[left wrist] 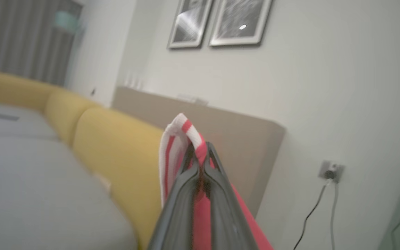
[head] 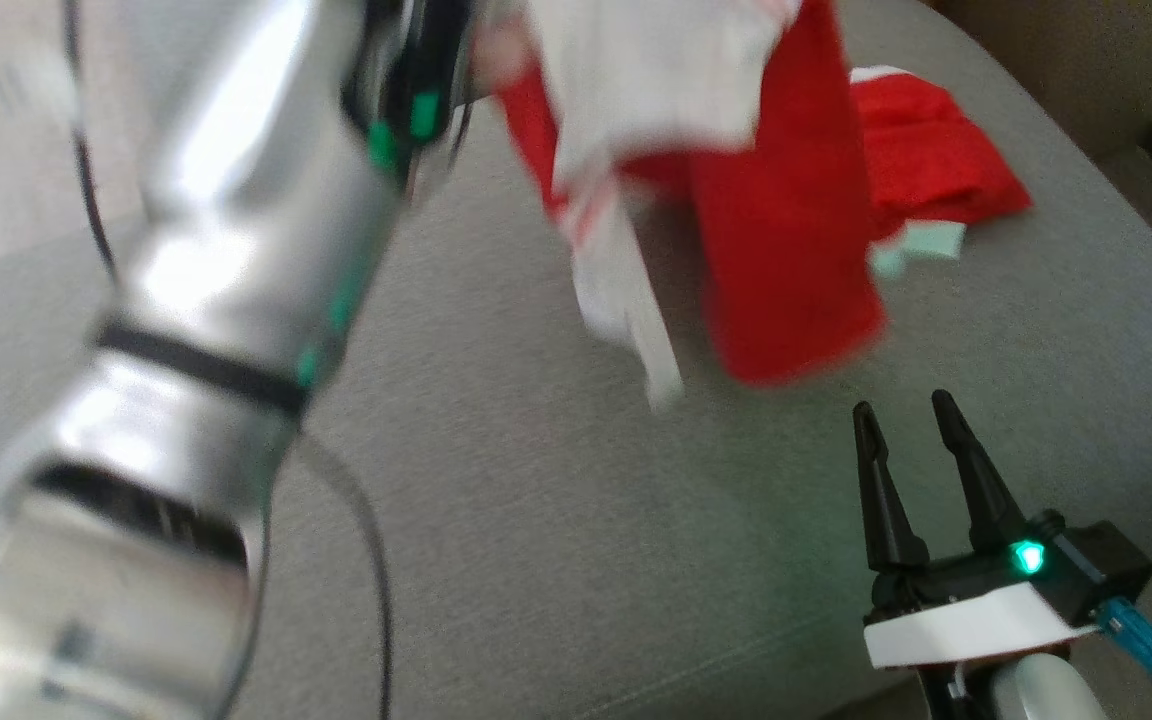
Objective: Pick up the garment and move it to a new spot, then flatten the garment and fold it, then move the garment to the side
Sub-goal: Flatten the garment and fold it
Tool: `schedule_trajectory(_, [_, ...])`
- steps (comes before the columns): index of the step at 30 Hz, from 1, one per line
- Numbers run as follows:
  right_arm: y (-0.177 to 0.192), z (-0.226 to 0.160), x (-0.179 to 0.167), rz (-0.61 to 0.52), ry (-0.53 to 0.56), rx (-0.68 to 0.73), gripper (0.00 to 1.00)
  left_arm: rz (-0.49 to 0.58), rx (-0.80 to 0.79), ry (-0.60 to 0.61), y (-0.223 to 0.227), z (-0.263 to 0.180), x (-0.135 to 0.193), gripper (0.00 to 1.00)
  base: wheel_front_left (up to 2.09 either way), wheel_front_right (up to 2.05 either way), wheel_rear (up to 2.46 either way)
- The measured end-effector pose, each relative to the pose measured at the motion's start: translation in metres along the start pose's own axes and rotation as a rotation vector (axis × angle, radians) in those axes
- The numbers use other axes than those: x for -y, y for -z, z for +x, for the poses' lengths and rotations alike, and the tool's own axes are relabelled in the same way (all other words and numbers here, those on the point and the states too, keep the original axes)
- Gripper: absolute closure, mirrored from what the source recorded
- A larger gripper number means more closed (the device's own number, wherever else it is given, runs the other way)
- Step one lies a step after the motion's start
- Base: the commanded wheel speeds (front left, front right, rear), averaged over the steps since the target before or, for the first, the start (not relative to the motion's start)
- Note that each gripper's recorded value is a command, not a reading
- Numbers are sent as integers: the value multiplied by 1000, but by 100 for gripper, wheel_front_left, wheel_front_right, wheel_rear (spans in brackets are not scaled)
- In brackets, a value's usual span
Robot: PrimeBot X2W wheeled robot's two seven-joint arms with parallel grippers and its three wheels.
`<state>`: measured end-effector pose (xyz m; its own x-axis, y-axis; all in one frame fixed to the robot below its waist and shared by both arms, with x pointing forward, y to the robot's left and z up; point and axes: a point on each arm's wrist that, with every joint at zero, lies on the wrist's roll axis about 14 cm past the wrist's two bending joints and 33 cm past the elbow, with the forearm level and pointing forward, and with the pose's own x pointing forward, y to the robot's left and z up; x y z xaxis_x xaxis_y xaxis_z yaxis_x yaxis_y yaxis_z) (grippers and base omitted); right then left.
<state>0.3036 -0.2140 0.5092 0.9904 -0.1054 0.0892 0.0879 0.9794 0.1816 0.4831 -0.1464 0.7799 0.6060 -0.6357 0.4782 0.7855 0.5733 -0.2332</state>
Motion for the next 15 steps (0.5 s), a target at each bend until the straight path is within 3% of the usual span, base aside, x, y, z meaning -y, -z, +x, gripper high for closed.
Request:
schedule_trajectory(3, [-2,7,-11,-1,-40,8,0,-25,-171,-195,68,-57,-62,100,0,0,0])
schedule_trajectory(7, [-1,15,-24,2,-85,10,0,-85,-383,-462,145,-171,-125,100,0,0,0])
schedule_trajectory(11, [3,22,-40,6,-139,2,0,-108,-447,-670,160,-253,-167,100,0,0,0])
schedule_trajectory(15, [8,27,-53,7,-182,-14,0,-97,-421,-767,147,-279,-194,100,0,0,0])
